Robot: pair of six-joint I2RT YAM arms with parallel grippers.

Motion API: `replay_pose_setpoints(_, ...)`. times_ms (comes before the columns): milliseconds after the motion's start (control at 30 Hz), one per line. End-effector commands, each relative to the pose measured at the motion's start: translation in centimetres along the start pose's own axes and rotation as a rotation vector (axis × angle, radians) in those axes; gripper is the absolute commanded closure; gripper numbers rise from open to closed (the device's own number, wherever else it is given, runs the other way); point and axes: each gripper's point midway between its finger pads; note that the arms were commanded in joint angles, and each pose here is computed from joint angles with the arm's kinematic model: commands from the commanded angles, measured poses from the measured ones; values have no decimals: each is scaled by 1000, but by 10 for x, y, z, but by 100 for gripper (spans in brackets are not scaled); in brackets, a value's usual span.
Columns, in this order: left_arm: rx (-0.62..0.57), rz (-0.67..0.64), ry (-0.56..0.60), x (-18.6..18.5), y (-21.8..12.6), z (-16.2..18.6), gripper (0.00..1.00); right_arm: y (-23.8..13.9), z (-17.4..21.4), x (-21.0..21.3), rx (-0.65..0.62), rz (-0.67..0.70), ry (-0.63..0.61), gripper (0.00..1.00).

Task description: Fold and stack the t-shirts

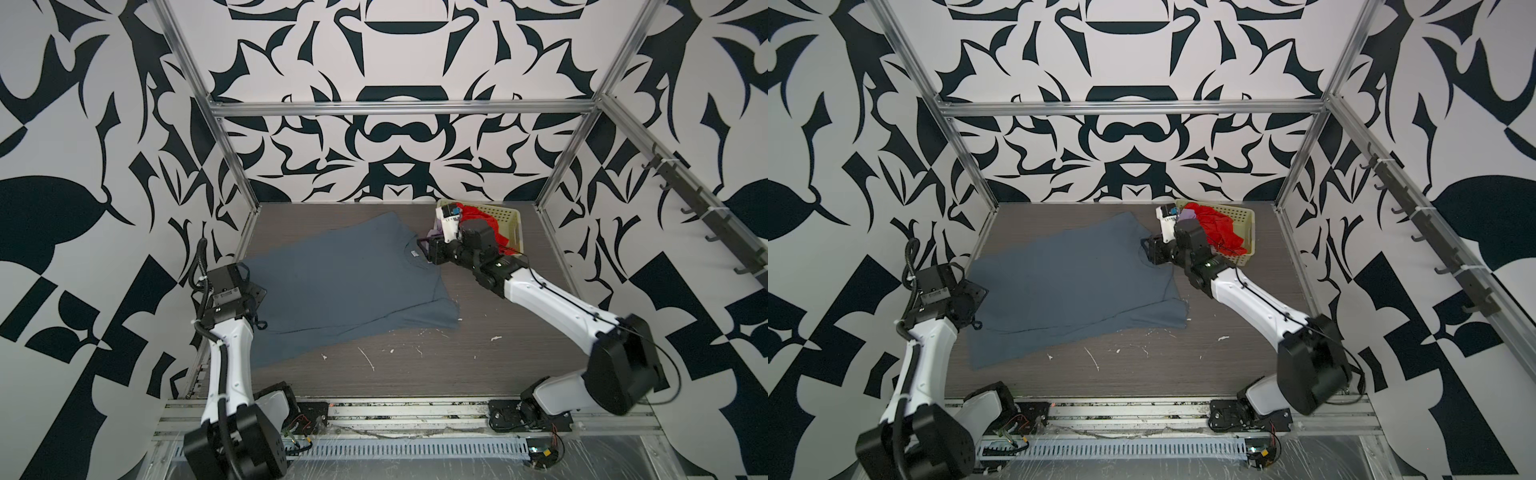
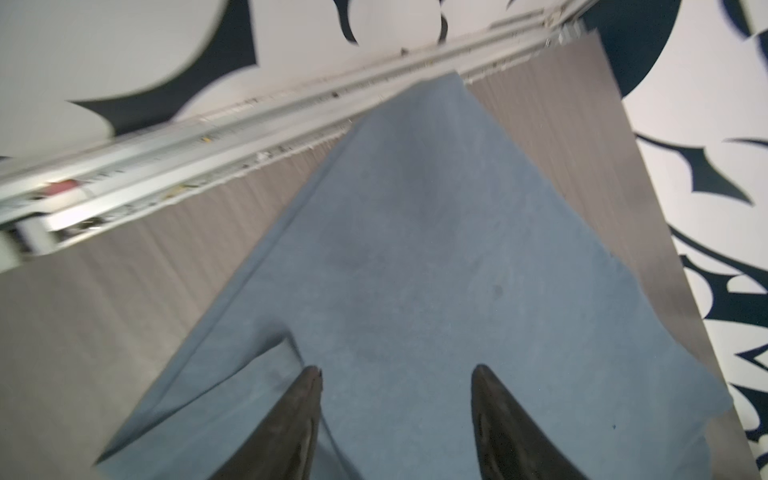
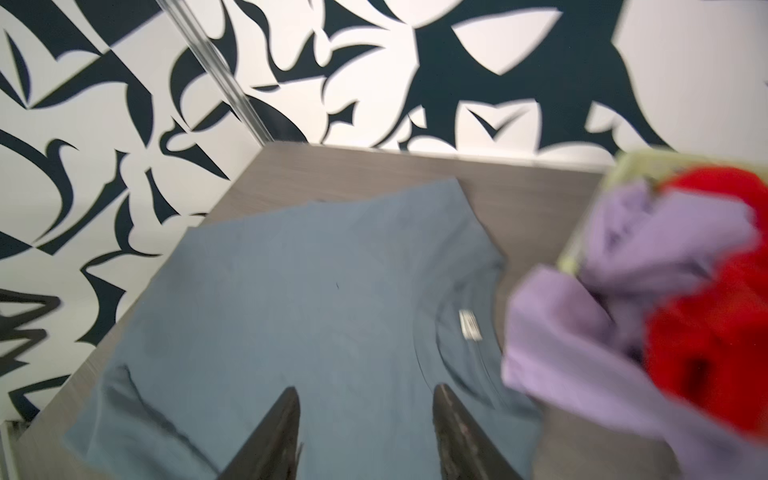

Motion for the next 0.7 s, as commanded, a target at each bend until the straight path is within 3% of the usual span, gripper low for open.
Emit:
replay_pose_setpoints(0, -27, 69, 45, -22, 9, -17, 39, 29, -33, 25, -70, -104, -93, 45)
replay_pose_setpoints(200, -32, 36, 62, -32, 39, -35, 38, 110, -44, 16, -83, -119, -113, 45)
replay_pose_setpoints(433, 56, 25, 41, -36, 87, -25, 40, 195, -45, -12, -83, -47, -117, 44)
replay_pose_setpoints(667, 104, 19, 41, -37, 116, -18, 43, 241, -36, -47, -77, 90, -153, 42)
Point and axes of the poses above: each gripper's point midway between its finger pads, its own y axis out along the fingers, its own x axis along the line the jaws close on, z = x × y
